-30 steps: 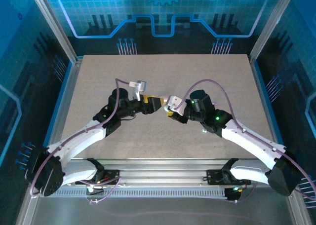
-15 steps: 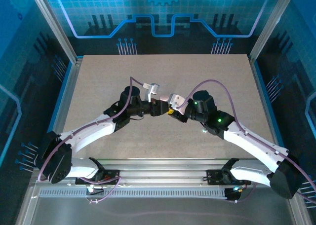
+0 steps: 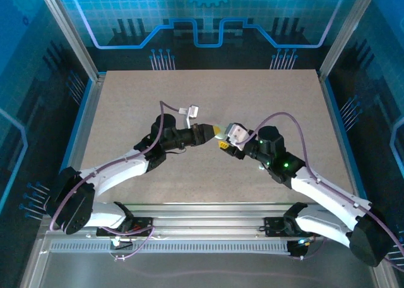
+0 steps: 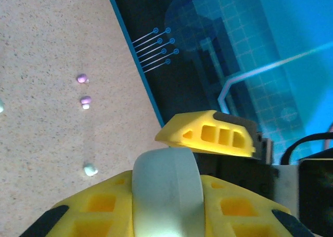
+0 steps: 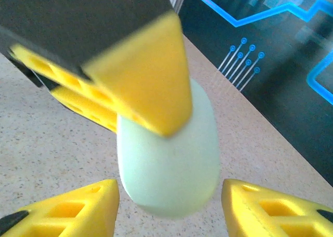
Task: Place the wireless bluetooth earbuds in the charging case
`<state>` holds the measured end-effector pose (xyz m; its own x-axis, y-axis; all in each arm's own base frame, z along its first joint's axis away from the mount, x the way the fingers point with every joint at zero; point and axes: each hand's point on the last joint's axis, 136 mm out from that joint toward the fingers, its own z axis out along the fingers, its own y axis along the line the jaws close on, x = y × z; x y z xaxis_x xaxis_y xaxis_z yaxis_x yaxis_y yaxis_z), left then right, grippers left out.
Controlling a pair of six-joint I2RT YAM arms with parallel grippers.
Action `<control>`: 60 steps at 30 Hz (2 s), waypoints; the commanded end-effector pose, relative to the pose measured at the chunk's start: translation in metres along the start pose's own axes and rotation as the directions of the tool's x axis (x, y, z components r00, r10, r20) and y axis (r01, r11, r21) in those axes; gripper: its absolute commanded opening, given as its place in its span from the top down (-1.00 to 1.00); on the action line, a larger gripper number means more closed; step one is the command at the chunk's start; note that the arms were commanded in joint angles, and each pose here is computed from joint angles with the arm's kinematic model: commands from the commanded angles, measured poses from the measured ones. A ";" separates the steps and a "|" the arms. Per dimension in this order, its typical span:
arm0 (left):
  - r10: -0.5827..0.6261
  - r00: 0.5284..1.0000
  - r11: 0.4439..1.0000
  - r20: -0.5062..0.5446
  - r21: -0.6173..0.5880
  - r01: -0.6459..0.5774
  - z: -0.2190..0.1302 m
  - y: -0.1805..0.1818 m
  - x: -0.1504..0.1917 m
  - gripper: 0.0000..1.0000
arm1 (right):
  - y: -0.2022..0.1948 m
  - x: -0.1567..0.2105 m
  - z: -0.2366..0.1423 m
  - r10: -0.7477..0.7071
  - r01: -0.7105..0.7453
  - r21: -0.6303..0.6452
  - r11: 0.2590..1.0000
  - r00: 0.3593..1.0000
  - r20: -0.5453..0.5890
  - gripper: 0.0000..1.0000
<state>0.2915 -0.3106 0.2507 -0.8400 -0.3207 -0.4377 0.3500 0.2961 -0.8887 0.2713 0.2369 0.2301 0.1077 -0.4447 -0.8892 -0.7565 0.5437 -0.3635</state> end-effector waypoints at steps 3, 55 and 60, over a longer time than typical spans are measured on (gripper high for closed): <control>-0.071 0.997 0.992 0.035 0.112 0.066 0.000 -0.023 -0.012 0.58 | -0.018 -0.041 -0.016 0.053 -0.051 -0.013 0.999 0.971 0.232 -0.11; 0.927 0.373 0.360 0.041 0.181 -0.915 -0.053 -0.061 0.035 -0.32 | 0.024 -0.093 -0.037 0.277 -0.140 -0.575 0.806 0.948 0.157 0.29; 0.926 0.370 0.355 0.070 0.162 -0.921 -0.052 -0.065 0.029 -0.27 | 0.023 -0.095 -0.036 0.281 -0.141 -0.575 0.806 0.946 0.161 0.29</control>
<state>0.2255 -0.2904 0.2893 -0.0399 0.1069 -0.9935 0.9605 0.2782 -0.0086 0.2205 0.2662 0.3057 -0.0105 -0.1654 -0.9862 -0.9942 0.1075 -0.0075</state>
